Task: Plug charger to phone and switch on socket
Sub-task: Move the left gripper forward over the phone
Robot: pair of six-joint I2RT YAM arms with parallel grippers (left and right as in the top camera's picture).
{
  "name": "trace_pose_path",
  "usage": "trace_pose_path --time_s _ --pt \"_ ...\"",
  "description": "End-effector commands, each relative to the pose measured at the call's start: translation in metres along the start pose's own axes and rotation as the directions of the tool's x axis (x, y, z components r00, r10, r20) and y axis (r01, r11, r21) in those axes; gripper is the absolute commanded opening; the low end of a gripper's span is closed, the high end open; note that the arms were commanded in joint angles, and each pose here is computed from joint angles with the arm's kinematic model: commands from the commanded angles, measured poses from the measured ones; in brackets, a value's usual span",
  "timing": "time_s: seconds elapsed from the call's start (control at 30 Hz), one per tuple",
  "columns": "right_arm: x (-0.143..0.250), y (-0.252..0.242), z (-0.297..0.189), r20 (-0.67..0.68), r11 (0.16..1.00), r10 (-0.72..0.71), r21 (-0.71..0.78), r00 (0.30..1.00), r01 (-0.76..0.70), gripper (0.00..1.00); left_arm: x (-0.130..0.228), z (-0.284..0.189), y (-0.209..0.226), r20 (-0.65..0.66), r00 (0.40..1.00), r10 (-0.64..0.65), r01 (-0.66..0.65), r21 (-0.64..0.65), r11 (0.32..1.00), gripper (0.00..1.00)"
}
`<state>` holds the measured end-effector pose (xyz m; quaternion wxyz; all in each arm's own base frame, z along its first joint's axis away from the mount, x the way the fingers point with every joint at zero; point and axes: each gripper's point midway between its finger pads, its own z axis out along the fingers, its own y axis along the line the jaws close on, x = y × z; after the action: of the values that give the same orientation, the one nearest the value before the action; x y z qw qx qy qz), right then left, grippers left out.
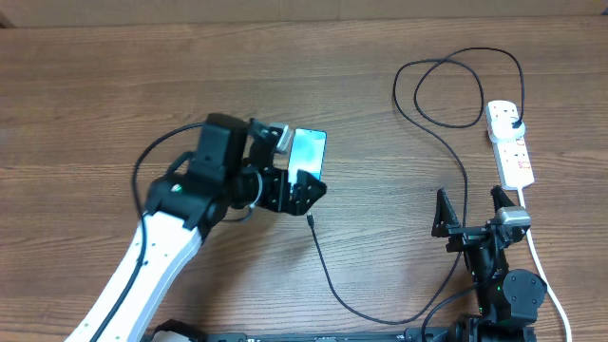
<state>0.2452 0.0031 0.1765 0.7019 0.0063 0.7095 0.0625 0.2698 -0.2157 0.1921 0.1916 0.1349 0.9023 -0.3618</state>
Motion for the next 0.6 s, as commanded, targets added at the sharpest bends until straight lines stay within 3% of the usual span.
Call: trace_pose_path --time_s 0.0,0.23,0.3,0.33,0.57 --pt "0.001 -0.001 0.0 0.005 1.0 0.001 0.006 1.0 -0.001 1.0 -0.004 0.012 -0.003 -0.02 0.996 -0.086 0.086 0.018 0.996 1.0" --pt "0.001 -0.001 0.0 0.005 1.0 0.001 0.006 1.0 -0.001 1.0 -0.005 0.029 0.006 -0.049 0.991 -0.126 0.127 0.019 0.992 0.98" --pt "0.001 -0.001 0.0 0.005 1.0 0.001 0.006 1.0 -0.001 1.0 -0.009 0.031 0.005 -0.041 0.991 -0.128 0.129 0.028 0.991 0.77" --pt "0.001 -0.001 0.0 0.005 1.0 0.001 0.006 1.0 -0.001 1.0 -0.01 0.031 0.005 -0.036 0.989 -0.144 0.145 0.026 0.989 0.74" --pt "0.001 -0.001 0.0 0.005 1.0 0.001 0.006 1.0 -0.001 1.0 -0.016 0.034 0.023 0.031 0.979 -0.202 0.204 -0.098 0.974 0.79"
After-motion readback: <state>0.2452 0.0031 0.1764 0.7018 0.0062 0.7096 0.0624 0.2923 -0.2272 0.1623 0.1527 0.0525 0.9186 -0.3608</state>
